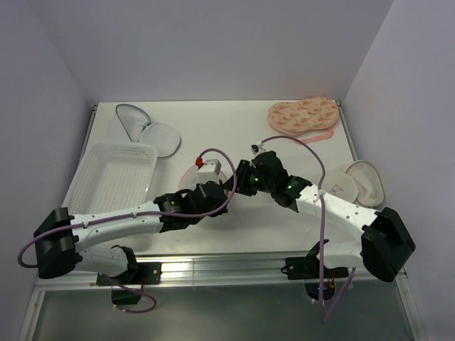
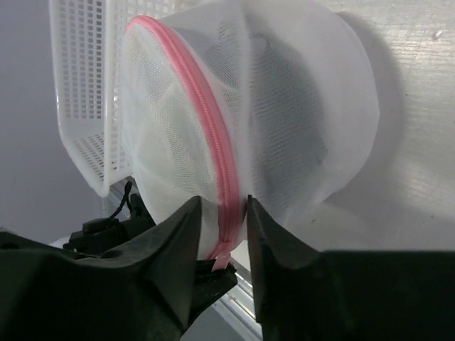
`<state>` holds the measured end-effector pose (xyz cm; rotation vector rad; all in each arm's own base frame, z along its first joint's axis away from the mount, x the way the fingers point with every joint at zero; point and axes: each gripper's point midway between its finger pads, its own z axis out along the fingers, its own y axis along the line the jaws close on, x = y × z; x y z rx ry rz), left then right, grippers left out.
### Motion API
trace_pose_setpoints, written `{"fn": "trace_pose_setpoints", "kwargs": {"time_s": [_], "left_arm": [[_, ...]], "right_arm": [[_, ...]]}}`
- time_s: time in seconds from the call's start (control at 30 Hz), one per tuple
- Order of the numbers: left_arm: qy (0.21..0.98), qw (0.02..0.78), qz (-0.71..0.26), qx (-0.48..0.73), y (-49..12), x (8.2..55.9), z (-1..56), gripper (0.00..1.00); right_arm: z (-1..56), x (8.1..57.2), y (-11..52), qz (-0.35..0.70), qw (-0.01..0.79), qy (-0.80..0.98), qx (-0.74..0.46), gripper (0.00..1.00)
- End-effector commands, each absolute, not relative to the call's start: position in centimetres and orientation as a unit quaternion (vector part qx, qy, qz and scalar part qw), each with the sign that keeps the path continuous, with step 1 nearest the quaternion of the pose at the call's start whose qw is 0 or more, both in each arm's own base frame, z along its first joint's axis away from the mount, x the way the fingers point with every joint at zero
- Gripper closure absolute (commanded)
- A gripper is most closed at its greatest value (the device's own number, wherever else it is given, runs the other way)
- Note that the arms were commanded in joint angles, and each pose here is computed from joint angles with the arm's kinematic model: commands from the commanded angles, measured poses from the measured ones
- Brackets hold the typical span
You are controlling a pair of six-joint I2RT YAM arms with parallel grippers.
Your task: Place the bra in the laundry bag and zip it closed
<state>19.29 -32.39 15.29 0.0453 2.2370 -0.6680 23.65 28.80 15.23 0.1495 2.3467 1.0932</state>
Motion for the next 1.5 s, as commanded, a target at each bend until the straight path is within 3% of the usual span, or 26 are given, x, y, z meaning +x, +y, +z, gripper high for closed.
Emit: {"fn": "trace_pose_setpoints", "kwargs": {"time_s": [0.0,0.23,0.5,1.1,1.47], "left_arm": [[0.869,0.402,-0.288,0.013,-32.8,19.5,17.1,1.0],[0.873,0.396,-0.284,0.0,-31.2,18.8,16.3,1.0],[0.878,0.391,-0.273,-0.036,-27.3,17.5,15.2,1.0],[0.883,0.412,-0.188,-0.125,-19.4,18.6,12.8,1.0],[0.875,0.426,-0.199,-0.114,-20.1,19.7,14.5,1.0]], "right_arm": [[15.5,24.3,29.3,0.411,0.286,0.863,0.059,0.63],[15.9,25.5,29.2,0.396,0.299,0.866,0.062,0.81],[16.0,27.4,28.6,0.389,0.303,0.868,0.067,0.92],[15.4,28.1,27.0,0.376,0.304,0.873,0.06,0.97],[15.4,27.9,27.1,0.385,0.301,0.871,0.057,0.98]]}}
